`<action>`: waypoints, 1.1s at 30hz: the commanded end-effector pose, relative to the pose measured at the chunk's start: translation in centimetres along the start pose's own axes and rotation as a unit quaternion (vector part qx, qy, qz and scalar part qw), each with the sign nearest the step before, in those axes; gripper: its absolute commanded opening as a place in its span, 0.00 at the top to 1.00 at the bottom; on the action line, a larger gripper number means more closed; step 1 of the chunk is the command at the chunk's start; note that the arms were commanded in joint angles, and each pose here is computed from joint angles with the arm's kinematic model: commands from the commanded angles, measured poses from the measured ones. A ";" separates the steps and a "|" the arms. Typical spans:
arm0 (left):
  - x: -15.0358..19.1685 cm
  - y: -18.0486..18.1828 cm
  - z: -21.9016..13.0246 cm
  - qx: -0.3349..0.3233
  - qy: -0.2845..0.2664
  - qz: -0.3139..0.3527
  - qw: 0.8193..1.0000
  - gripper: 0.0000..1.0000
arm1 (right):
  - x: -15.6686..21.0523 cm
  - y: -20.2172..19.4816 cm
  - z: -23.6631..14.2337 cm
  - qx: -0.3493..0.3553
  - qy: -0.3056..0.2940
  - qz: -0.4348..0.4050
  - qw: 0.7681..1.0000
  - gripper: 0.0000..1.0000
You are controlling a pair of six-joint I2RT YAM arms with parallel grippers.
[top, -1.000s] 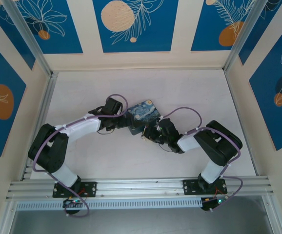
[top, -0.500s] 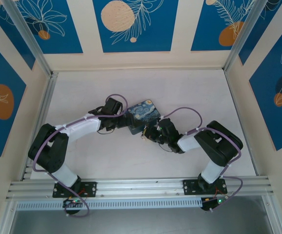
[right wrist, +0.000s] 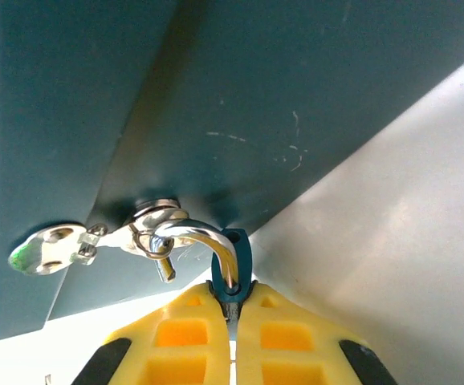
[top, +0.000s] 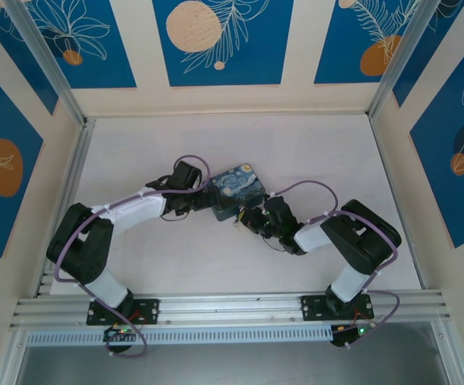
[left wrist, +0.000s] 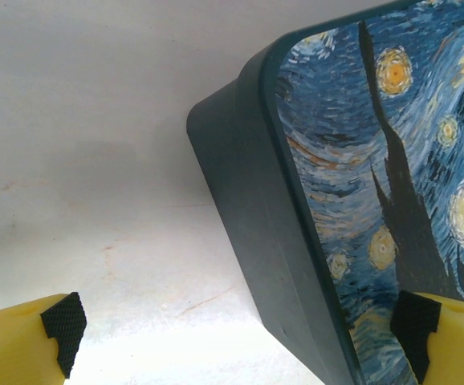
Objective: Unlock the padlock with the key
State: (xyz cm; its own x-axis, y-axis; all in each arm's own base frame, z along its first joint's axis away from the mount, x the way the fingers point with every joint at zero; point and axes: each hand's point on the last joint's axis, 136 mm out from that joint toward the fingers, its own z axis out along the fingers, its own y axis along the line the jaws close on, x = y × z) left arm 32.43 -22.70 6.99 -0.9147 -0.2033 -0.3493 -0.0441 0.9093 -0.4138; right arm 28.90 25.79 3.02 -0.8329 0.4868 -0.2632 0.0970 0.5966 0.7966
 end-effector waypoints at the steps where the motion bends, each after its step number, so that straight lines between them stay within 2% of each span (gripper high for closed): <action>1: 5.4 5.4 1.9 -0.099 0.088 -0.004 0.991 0.00 | -2.1 0.4 -0.7 -0.010 -0.042 0.028 0.999 1.00; 10: 5.7 5.6 2.4 -0.104 0.095 -0.007 0.990 0.00 | -5.2 1.7 -1.7 -0.027 -0.061 0.035 0.997 1.00; 15: 5.7 5.6 2.5 -0.105 0.097 -0.009 0.990 0.00 | -6.6 0.9 -3.0 -0.016 -0.072 0.036 0.997 1.00; 22: 5.3 4.9 2.2 -0.092 0.092 -0.005 0.992 0.00 | -8.0 -2.8 -7.2 0.028 -0.103 0.049 0.993 1.00; 27: 4.7 4.2 1.7 -0.081 0.085 -0.002 0.993 0.00 | -8.4 -7.6 -11.2 0.088 -0.130 0.088 0.984 0.99; 30: 4.5 3.8 1.5 -0.074 0.082 -0.004 0.994 0.00 | -8.7 -9.4 -13.1 0.099 -0.144 0.117 0.978 0.94; 31: 4.5 3.7 1.5 -0.072 0.082 -0.004 0.994 0.00 | -8.7 -9.8 -13.5 0.100 -0.145 0.125 0.976 0.89; 33: 4.3 3.3 1.2 -0.065 0.079 -0.004 0.995 0.00 | -8.8 -10.2 -14.1 0.097 -0.144 0.136 0.975 0.67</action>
State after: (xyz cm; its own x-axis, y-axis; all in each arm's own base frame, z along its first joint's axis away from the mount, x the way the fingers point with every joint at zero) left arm 32.78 -23.30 6.98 -0.9148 -0.2204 -0.3386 -0.0534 0.8967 -0.4395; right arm 29.11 6.61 5.92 -0.5346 0.8024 -0.2654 0.3900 0.5128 0.7648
